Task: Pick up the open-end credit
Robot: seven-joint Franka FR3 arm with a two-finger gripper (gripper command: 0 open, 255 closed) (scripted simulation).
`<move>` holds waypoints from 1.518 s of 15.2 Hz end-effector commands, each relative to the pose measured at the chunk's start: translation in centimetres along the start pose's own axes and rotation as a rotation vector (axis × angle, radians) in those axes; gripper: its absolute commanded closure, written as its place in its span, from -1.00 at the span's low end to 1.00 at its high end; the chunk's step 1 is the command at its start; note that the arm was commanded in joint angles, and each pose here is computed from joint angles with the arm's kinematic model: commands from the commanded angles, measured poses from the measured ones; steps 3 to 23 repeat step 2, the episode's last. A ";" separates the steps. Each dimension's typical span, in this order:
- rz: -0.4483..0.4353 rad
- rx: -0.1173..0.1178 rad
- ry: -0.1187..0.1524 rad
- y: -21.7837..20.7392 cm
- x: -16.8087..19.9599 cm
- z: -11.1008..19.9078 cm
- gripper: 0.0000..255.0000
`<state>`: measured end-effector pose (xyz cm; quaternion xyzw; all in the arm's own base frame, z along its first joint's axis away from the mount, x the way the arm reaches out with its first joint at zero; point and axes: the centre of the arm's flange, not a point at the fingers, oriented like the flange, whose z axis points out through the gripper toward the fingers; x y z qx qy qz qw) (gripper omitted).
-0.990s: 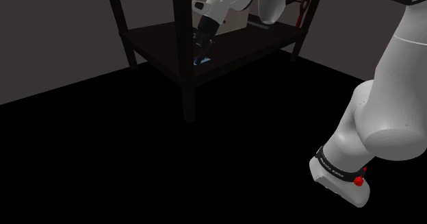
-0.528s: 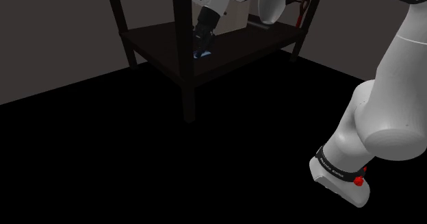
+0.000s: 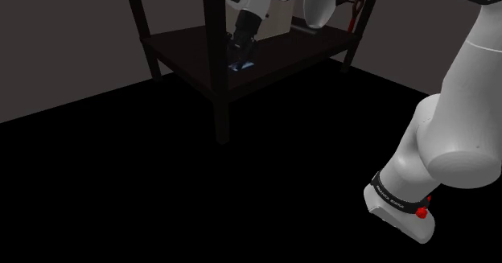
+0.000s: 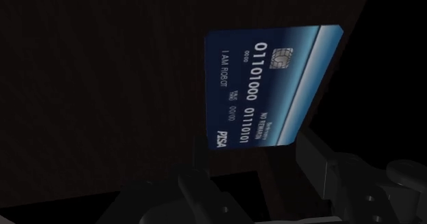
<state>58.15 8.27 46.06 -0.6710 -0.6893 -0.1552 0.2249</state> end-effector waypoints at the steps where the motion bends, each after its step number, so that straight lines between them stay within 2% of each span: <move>1: -0.048 -0.078 0.037 0.2 3.3 -4.4 1.00; 23: -0.048 -0.078 0.037 0.2 3.3 -4.4 1.00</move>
